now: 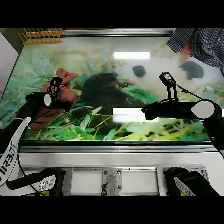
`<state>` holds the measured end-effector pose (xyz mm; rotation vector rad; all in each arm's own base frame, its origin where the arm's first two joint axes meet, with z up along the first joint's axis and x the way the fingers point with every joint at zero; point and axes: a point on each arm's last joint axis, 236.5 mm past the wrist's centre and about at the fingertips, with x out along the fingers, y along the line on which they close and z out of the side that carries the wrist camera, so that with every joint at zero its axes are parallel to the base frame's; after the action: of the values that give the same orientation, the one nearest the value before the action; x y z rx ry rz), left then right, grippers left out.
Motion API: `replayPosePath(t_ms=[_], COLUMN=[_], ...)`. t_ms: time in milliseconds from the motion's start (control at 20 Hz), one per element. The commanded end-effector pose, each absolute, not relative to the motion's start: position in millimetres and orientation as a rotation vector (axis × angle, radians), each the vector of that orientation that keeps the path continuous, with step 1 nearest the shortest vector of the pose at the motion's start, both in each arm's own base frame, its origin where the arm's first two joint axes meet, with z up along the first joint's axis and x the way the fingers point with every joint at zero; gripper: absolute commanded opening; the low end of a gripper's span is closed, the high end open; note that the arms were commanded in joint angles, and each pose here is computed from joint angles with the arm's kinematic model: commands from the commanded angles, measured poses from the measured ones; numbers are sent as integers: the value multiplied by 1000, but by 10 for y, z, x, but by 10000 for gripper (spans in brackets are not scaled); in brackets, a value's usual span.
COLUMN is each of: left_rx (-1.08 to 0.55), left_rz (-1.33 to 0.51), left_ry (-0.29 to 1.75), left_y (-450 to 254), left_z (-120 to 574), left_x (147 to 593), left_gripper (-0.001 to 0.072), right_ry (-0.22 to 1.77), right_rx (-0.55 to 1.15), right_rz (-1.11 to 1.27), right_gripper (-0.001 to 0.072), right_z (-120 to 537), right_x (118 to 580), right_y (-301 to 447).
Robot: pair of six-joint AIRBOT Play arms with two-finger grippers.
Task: Fold the clothes and pants, and hang the long-sleeved shirts on hangers.
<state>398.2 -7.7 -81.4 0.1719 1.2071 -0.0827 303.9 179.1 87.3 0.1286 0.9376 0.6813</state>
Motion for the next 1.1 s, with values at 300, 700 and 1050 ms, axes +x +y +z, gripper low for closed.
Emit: replayPosePath(t_ms=[300, 700, 1050], left_rx=[81, 99, 71], left_rz=[-112, -730, -802], left_ry=[1059, 609, 761], left_y=[-486, -3131, -3944], left_z=[33, 1975, 1276], left_x=[4352, 3487, 3274], left_gripper=[5, 5, 625], right_ry=[937, 856, 763], right_rx=[140, 195, 371], right_rz=[687, 411, 66], right_gripper=[26, 23, 24], right_z=[885, 1165, 1411], right_x=[3033, 3443, 3466], right_y=[1814, 1046, -87])
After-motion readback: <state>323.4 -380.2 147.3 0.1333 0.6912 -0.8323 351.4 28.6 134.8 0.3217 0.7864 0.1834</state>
